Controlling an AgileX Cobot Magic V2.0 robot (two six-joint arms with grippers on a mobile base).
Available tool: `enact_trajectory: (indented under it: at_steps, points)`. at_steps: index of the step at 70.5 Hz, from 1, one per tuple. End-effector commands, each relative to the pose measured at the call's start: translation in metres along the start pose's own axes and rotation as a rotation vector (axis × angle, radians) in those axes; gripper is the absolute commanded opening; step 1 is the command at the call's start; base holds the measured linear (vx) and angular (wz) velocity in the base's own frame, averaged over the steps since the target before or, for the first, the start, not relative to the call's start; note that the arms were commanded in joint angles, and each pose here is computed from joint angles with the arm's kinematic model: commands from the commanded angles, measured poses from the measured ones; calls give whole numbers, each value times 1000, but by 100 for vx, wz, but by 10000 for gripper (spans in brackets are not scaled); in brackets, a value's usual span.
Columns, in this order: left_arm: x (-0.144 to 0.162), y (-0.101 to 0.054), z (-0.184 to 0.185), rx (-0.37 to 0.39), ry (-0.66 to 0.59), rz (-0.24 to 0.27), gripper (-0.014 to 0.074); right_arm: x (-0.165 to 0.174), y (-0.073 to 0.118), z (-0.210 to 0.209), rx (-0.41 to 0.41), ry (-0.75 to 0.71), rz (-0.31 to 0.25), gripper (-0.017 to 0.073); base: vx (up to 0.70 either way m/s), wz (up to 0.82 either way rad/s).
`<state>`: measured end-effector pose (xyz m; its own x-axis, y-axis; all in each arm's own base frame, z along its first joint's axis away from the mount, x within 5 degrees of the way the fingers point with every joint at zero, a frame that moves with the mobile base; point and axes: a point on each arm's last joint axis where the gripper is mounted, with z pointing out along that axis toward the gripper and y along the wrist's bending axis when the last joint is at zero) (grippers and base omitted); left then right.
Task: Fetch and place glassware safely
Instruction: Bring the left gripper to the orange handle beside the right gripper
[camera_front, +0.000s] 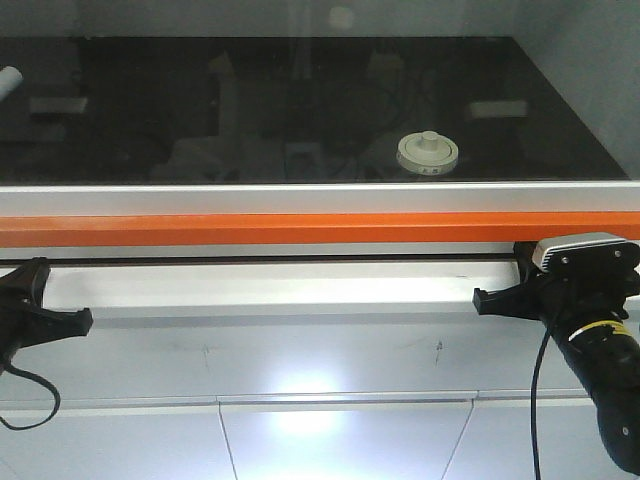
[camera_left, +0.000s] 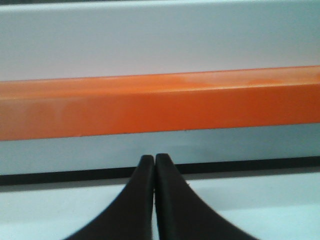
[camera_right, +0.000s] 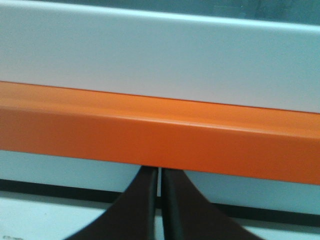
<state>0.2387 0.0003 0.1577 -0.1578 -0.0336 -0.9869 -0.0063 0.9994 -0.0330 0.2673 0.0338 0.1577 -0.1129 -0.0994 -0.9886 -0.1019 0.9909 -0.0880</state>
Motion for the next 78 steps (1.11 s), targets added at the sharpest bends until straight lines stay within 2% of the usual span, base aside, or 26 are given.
enact_trajectory:
  at_steps: [1,10,29,48,78]
  points:
    - [-13,-1,4,-1,-119,-4,-7,-23,-1,1,9,-170,-12,-1,0,0]
    - [-11,-1,6,-1,-125,20,-7,-23,-1,1,9,-165,-12,-1,0,0]
    - [-18,-1,8,-4,-190,37,-7,-23,-1,1,9,-165,-12,-1,0,0]
    - [-29,-2,22,7,-211,42,-7,-23,-1,1,9,-165,-12,-1,0,0]
    - [-35,-3,20,16,-258,45,-7,-23,-1,1,5,-166,-4,-1,0,0]
